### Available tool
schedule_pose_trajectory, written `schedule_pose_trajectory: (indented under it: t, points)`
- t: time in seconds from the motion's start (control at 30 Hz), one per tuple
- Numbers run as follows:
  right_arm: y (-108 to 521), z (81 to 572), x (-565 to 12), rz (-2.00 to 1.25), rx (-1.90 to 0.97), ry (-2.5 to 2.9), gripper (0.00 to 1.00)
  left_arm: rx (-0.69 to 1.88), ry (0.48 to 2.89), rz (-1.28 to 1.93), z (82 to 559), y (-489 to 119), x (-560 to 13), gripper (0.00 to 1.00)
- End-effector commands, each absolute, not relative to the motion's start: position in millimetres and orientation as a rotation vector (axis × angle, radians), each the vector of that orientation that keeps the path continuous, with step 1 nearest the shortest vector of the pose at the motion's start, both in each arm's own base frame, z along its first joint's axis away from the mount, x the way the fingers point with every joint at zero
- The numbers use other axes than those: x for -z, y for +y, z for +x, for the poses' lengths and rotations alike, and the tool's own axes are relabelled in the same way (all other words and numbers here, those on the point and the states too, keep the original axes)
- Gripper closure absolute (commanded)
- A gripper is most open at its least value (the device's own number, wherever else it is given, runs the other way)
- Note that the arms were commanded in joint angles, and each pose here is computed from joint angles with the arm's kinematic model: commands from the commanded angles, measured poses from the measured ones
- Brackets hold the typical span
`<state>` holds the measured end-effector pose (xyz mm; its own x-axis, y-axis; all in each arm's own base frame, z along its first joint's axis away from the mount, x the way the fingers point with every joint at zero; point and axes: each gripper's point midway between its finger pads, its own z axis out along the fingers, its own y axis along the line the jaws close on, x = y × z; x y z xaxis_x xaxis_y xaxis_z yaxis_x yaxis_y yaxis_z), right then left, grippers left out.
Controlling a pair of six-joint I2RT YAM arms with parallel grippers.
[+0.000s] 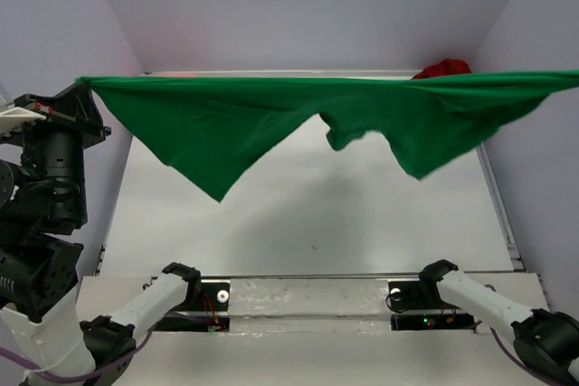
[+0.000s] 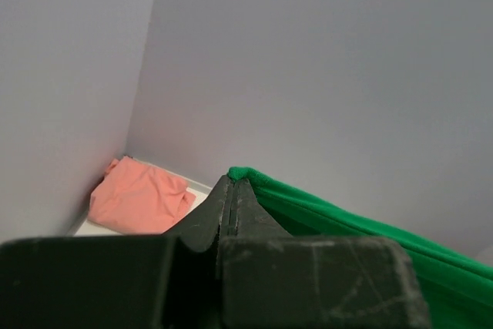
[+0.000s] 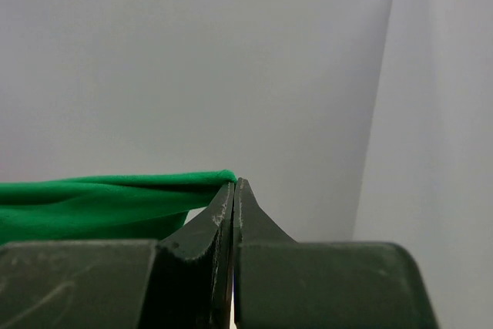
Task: Fold and stack the t-shirts
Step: Flatten the tshirt out
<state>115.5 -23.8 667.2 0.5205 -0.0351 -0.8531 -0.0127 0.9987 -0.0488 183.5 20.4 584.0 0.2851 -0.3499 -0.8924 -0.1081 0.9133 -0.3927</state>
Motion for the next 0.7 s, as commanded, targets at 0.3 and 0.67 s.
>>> schedule_pose_trajectory:
  t: [0.3, 0.67]
  points:
    - [20, 216, -668, -0.107, 0.098, 1.149, 1.00, 0.061, 1.385, -0.378, 237, 8, -573, 1.00]
    - [52, 334, -677, -0.137, 0.348, 1.174, 1.00, 0.027, 1.478, -0.324, 366, -31, -577, 1.00]
